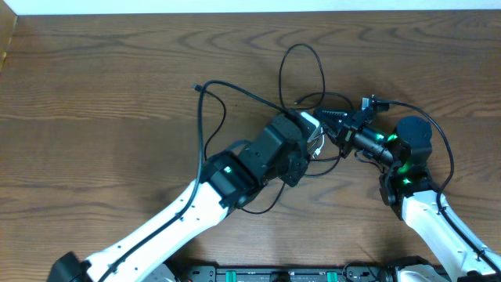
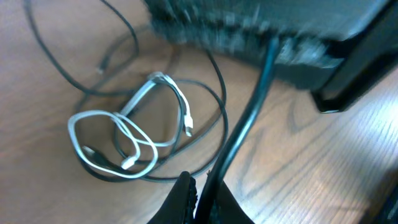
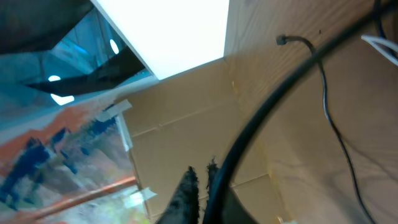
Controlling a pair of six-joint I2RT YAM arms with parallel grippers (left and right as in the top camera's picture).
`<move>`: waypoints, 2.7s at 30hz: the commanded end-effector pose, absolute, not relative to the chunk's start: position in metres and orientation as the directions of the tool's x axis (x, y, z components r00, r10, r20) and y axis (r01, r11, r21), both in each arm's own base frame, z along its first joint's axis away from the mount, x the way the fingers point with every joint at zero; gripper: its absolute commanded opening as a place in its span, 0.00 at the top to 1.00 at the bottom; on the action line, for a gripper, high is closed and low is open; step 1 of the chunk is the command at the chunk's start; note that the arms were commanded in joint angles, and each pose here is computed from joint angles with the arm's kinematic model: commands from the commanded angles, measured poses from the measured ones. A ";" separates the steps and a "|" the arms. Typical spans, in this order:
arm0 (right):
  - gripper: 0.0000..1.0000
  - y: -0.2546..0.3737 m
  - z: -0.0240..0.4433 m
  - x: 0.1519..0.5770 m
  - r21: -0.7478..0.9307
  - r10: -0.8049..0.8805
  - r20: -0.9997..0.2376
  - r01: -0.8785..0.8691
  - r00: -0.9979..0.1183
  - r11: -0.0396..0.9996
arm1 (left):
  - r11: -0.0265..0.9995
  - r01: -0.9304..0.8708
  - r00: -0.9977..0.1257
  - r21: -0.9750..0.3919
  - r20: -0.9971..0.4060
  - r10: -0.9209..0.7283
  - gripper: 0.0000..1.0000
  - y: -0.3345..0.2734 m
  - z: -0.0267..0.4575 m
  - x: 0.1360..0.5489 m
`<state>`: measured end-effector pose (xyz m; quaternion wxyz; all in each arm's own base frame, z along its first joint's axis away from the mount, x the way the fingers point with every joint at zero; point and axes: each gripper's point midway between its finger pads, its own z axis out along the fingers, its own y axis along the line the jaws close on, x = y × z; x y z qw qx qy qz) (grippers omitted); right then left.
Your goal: Untangle cables
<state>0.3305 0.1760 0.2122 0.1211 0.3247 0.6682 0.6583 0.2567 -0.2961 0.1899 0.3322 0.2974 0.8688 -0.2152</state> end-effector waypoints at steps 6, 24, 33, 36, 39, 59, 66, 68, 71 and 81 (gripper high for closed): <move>0.66 0.170 0.212 0.339 0.990 0.630 -0.092 -0.002 -0.771 0.143 | 0.788 0.592 -0.460 -0.169 -0.874 0.157 0.93 -0.244 0.290 0.265; 0.22 0.178 0.164 0.327 0.864 0.474 -0.409 -0.164 -0.780 0.477 | 0.835 0.499 -0.343 -0.232 -0.938 -0.055 0.70 -0.200 0.363 0.285; 0.01 0.165 0.112 0.302 0.757 0.367 -0.402 -0.079 -0.839 0.649 | 0.896 0.297 -0.594 -0.331 -0.799 -0.098 0.15 -0.175 0.304 0.270; 0.01 0.151 0.106 0.301 0.689 0.356 -0.433 -0.050 -0.828 0.723 | 0.918 0.105 -0.635 -0.384 -0.736 -0.235 0.14 -0.154 0.289 0.271; 0.01 0.132 0.096 0.298 0.602 0.357 -0.441 0.023 -0.823 0.798 | 0.921 0.005 -0.647 -0.389 -0.704 -0.294 0.11 -0.142 0.278 0.269; 0.55 0.106 0.032 0.255 0.444 0.413 -0.186 0.299 -0.892 0.845 | 0.952 -0.048 -0.737 -0.302 -0.632 -0.238 0.09 -0.152 0.231 0.283; 0.89 0.107 0.017 0.259 0.431 0.415 -0.163 0.313 -0.895 0.846 | 0.952 -0.048 -0.737 -0.302 -0.633 -0.237 0.09 -0.152 0.231 0.283; 0.99 0.108 0.016 0.258 0.433 0.412 -0.156 0.313 -0.898 0.845 | 0.953 -0.045 -0.737 -0.300 -0.634 -0.234 0.09 -0.152 0.231 0.283; 0.99 0.115 0.023 0.259 0.470 0.393 -0.160 0.280 -0.906 0.837 | 0.953 -0.045 -0.737 -0.300 -0.634 -0.234 0.09 -0.152 0.231 0.283; 0.99 0.095 0.117 0.255 0.488 0.404 -0.412 0.176 -0.817 0.855 | 0.950 -0.044 -0.741 -0.308 -0.628 -0.238 0.09 -0.153 0.231 0.282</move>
